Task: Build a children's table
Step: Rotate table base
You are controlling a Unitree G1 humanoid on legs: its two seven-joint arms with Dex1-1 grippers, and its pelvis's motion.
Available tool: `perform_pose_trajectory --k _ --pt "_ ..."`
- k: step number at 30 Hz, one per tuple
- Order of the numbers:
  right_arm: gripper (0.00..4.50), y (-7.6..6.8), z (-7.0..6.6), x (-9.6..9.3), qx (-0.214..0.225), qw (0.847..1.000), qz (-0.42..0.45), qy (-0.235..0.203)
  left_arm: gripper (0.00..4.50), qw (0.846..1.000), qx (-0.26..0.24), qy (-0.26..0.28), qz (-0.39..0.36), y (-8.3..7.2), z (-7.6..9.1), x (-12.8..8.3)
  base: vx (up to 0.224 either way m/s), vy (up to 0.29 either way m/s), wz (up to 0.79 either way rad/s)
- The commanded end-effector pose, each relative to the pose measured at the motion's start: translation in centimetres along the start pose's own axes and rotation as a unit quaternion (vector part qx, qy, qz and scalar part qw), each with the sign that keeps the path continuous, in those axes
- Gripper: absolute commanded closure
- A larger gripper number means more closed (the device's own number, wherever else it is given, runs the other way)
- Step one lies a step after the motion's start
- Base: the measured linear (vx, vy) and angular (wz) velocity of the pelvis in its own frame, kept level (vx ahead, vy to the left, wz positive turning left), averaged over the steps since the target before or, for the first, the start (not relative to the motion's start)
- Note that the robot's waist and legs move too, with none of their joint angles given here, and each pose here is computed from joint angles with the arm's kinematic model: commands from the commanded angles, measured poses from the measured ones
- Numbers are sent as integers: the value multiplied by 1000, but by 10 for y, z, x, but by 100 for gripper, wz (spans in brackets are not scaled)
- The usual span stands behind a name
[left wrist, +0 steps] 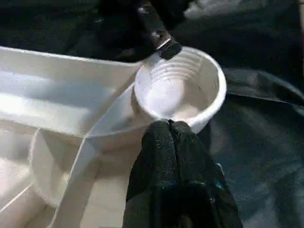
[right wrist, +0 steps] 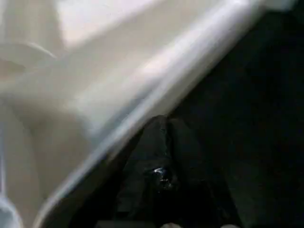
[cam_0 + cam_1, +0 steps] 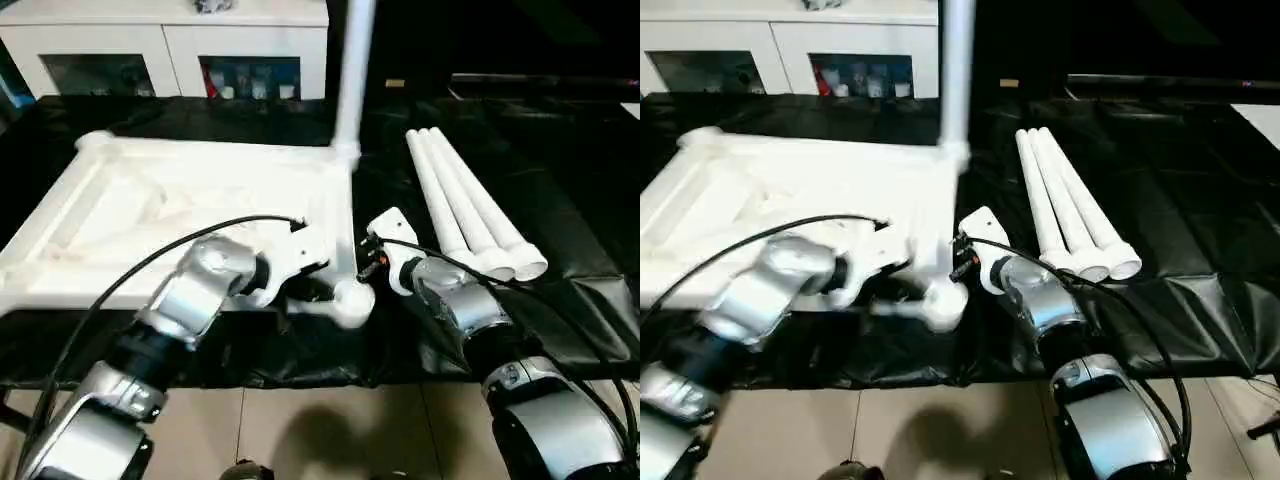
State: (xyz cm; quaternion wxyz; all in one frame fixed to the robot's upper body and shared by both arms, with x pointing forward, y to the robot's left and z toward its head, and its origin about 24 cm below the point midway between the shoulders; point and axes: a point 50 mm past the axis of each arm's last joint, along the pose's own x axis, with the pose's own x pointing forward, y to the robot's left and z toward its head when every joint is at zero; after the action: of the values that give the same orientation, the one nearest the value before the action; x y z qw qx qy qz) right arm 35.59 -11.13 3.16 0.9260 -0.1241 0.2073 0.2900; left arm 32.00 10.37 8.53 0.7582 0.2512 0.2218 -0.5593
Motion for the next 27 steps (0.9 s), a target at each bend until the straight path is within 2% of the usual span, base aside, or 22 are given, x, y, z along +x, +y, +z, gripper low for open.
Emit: perform_pose_trajectory --k 1,3,4,5,6,7,9,12,14,15,20,27 --pt "446 -15 9 -4 5 999 -39 -4 450 1000 2 1 19 6 1 -5 0 0 0" --pt "446 -25 17 -11 44 997 -46 -36 450 999 7 -14 29 7 4 -6 0 0 0" --pt "420 -25 17 -11 44 997 -46 -36 450 999 7 -14 29 7 4 -6 0 0 0" --pt "420 -42 30 -22 85 990 -78 -76 450 998 -7 -38 46 11 9 -9 0 0 0" --pt "412 -44 31 -23 87 990 -81 -78 430 998 -9 -40 46 11 10 -10 0 0 0" --pt "412 -57 38 -30 101 985 -113 -88 430 997 -20 -59 49 12 13 -11 0 0 0" --pt "384 -61 40 -33 103 983 -124 -88 409 996 -20 -66 50 12 14 -12 0 0 0" --pt "369 -82 45 -43 99 975 -190 -64 385 994 -20 -99 44 11 21 -10 0 0 0" --pt "346 -87 45 -45 108 970 -209 -53 369 993 -12 -112 42 10 25 -9 0 0 0" --pt "334 -91 42 -46 124 967 -221 -28 359 991 -10 -127 38 9 29 -8 0 0 0" --pt "291 -97 37 -49 135 959 -247 5 314 987 -18 -156 23 5 39 -8 0 0 0" --pt "241 -99 29 -48 146 954 -260 39 258 986 -18 -166 15 2 40 -6 0 0 0"
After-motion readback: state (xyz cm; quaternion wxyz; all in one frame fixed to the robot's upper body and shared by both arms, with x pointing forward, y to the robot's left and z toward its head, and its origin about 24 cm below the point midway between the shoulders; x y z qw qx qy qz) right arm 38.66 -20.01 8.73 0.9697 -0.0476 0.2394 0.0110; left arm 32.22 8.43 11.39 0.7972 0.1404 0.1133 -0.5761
